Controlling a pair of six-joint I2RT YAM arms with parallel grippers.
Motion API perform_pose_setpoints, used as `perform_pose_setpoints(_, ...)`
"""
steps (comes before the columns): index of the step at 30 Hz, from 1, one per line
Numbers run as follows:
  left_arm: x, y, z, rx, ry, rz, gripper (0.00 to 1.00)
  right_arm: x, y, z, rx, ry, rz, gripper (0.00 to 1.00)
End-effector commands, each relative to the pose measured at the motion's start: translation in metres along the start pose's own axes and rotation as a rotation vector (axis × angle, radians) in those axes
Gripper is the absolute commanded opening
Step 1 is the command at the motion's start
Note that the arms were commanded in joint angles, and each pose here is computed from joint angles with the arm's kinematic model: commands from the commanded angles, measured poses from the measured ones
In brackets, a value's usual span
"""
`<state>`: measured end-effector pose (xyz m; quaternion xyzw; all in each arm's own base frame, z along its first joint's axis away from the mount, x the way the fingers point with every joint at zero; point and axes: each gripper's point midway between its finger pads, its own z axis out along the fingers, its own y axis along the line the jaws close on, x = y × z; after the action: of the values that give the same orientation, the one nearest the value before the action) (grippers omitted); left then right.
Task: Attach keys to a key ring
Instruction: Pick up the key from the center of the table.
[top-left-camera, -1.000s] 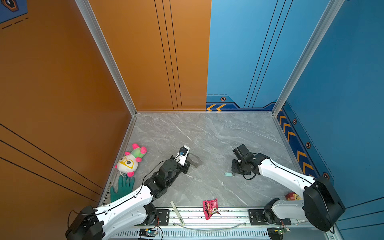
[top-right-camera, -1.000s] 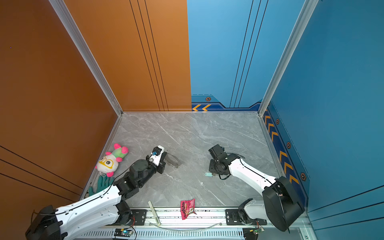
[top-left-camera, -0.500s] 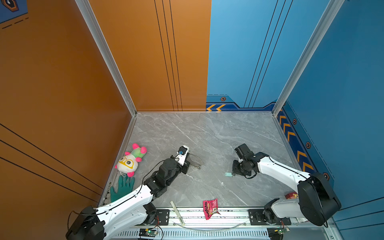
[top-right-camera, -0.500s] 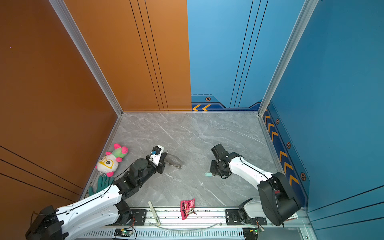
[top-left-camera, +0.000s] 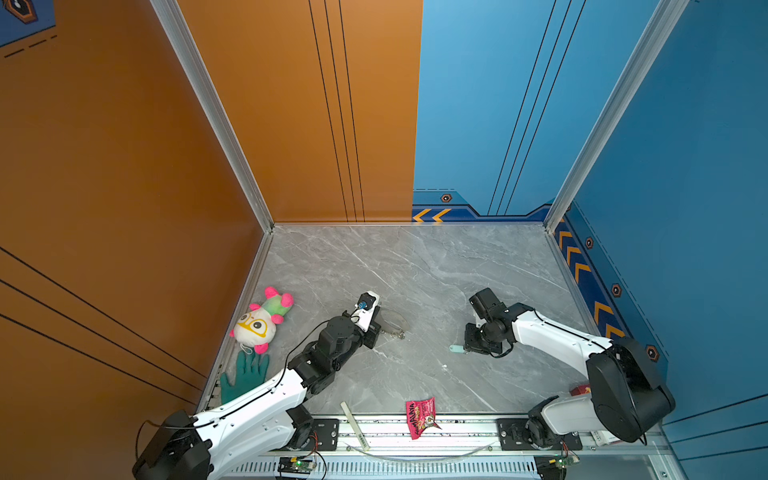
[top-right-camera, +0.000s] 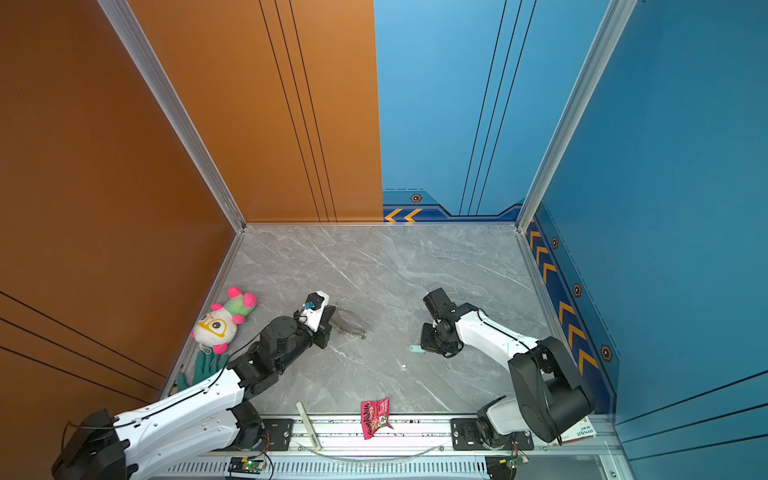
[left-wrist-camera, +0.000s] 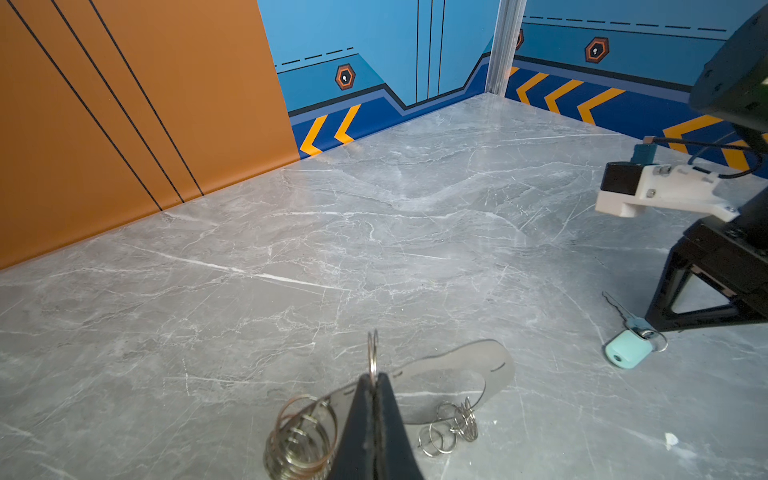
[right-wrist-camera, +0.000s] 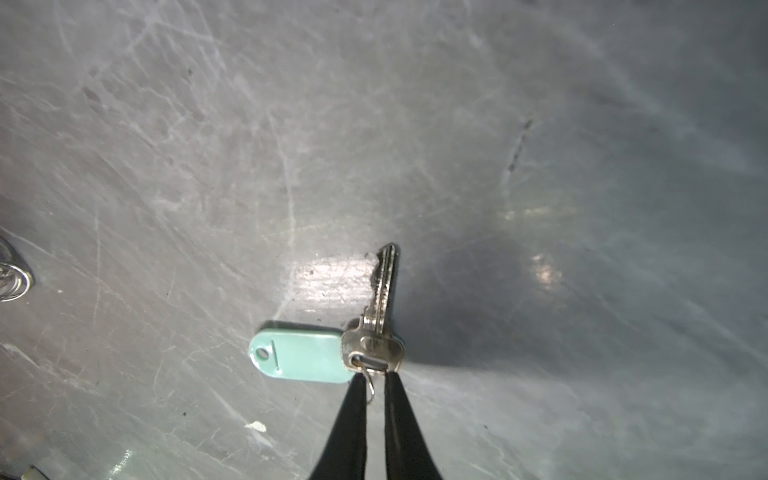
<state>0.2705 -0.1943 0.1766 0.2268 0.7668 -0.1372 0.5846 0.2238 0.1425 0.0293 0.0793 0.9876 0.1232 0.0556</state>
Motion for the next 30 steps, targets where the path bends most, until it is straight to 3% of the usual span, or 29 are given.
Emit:
perform_pose_setpoints(1,-0.011,0.002,0.001,-0.001,-0.039,-0.014,0.00,0.009,-0.004,0.001,0.008,0.044,-0.012,0.12)
perform_pose_setpoints(30,-0.010,0.000,0.001,0.007,-0.036,-0.001,0.00,0.005,0.007,0.006,0.010,0.054,-0.048,0.12)
